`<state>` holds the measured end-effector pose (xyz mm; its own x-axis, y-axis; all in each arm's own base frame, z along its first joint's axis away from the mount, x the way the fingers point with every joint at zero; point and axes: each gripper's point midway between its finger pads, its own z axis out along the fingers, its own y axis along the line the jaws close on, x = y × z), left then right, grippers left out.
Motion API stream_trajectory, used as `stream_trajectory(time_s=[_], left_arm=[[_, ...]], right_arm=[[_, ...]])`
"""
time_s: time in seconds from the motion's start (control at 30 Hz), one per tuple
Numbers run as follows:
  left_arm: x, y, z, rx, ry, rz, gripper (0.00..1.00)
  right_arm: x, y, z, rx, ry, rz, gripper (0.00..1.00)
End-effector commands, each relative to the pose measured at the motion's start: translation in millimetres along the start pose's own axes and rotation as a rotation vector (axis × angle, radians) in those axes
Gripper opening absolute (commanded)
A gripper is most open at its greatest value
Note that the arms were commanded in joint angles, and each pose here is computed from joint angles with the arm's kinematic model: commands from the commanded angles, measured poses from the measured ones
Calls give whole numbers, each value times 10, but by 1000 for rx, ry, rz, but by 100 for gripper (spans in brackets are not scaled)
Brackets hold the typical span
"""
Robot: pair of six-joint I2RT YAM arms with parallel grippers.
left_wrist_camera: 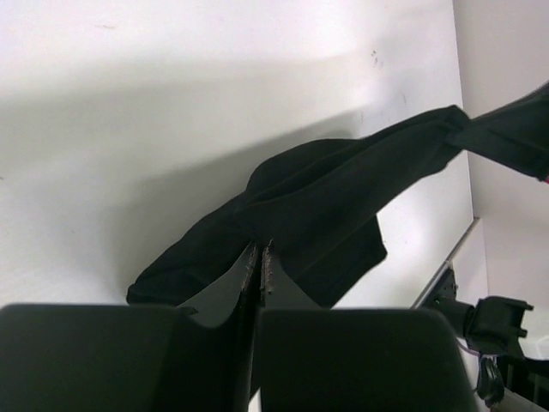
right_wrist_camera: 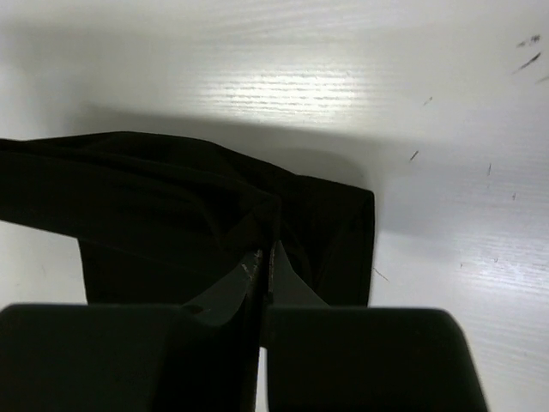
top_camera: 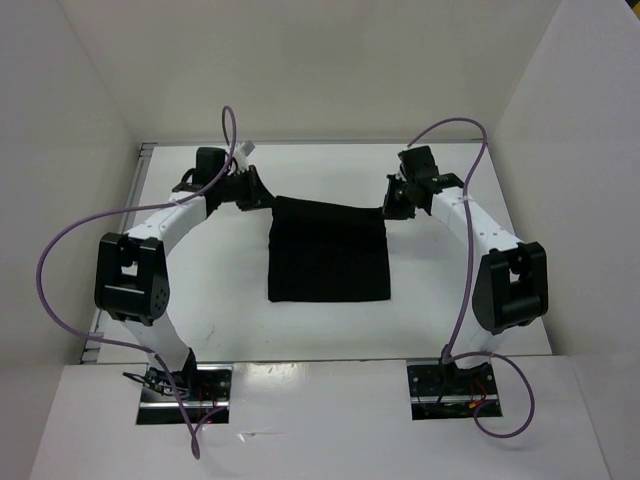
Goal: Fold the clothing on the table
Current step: Fold the skirt
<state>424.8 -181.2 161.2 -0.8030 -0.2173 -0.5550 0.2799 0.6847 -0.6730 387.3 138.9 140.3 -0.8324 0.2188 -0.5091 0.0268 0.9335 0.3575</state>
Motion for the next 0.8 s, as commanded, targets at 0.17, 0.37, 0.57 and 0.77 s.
stream_trajectory(time_s=[0.17, 0.37, 0.57, 0.77], left_arm=[[238, -125, -262, 24, 25, 9, 0], [627, -33, -326, -8, 95, -25, 0], [866, 18, -307, -25, 142, -49, 0], [1135, 133, -278, -45, 209, -76, 0]], right_arm=[[210, -161, -244, 97, 37, -5, 0], [396, -224, -245, 128, 97, -8, 0], [754, -269, -142, 156, 208, -40, 0], [1104, -258, 25, 184, 317, -60, 0]])
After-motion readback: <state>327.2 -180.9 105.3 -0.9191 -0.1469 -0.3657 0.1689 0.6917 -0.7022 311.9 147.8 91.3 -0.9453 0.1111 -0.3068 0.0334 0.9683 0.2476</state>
